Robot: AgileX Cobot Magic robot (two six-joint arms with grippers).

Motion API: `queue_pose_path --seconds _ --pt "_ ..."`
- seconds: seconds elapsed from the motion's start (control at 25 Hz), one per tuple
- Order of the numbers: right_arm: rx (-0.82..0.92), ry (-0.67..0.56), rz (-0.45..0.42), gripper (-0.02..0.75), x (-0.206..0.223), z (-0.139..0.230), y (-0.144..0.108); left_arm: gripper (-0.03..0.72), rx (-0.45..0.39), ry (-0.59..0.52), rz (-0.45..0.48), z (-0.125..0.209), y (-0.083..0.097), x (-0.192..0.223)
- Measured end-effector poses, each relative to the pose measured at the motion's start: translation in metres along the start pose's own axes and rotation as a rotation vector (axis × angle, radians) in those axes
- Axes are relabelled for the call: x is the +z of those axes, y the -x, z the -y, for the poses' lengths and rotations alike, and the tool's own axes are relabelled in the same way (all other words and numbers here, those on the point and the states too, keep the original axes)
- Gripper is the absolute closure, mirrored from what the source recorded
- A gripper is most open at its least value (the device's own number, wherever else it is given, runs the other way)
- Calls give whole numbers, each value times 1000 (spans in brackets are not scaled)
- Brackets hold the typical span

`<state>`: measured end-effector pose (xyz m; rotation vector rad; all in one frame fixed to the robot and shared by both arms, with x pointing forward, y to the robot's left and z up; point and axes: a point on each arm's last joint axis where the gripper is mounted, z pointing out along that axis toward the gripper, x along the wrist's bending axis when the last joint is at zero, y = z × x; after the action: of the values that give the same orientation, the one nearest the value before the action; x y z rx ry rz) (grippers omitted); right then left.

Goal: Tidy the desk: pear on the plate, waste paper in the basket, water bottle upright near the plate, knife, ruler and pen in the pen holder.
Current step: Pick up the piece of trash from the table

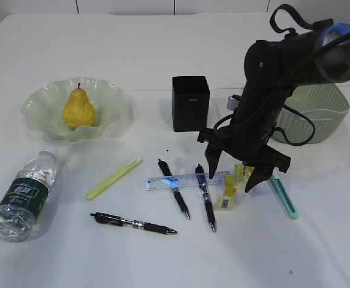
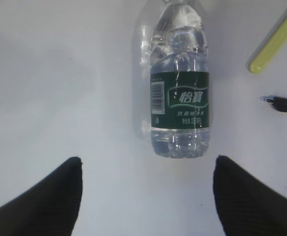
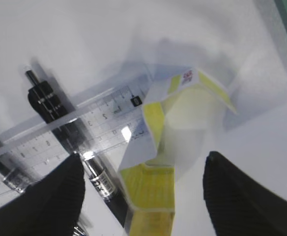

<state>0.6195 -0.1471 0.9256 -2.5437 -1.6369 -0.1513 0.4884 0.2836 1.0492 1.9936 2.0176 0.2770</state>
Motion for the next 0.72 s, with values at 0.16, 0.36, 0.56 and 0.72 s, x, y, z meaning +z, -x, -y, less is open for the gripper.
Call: queue_pose_path --seconds 0.16,0.36,0.56,0.72 --pt "-12 14 12 309 1 -1 1 97 0 2 0 0 0 0" --pt "-25 34 19 484 1 -3 2 97 0 2 0 0 0 0" --pt "-28 41 19 587 1 -4 2 98 0 2 0 0 0 0" --pt "-29 40 22 653 2 -4 2 97 0 2 0 0 0 0"
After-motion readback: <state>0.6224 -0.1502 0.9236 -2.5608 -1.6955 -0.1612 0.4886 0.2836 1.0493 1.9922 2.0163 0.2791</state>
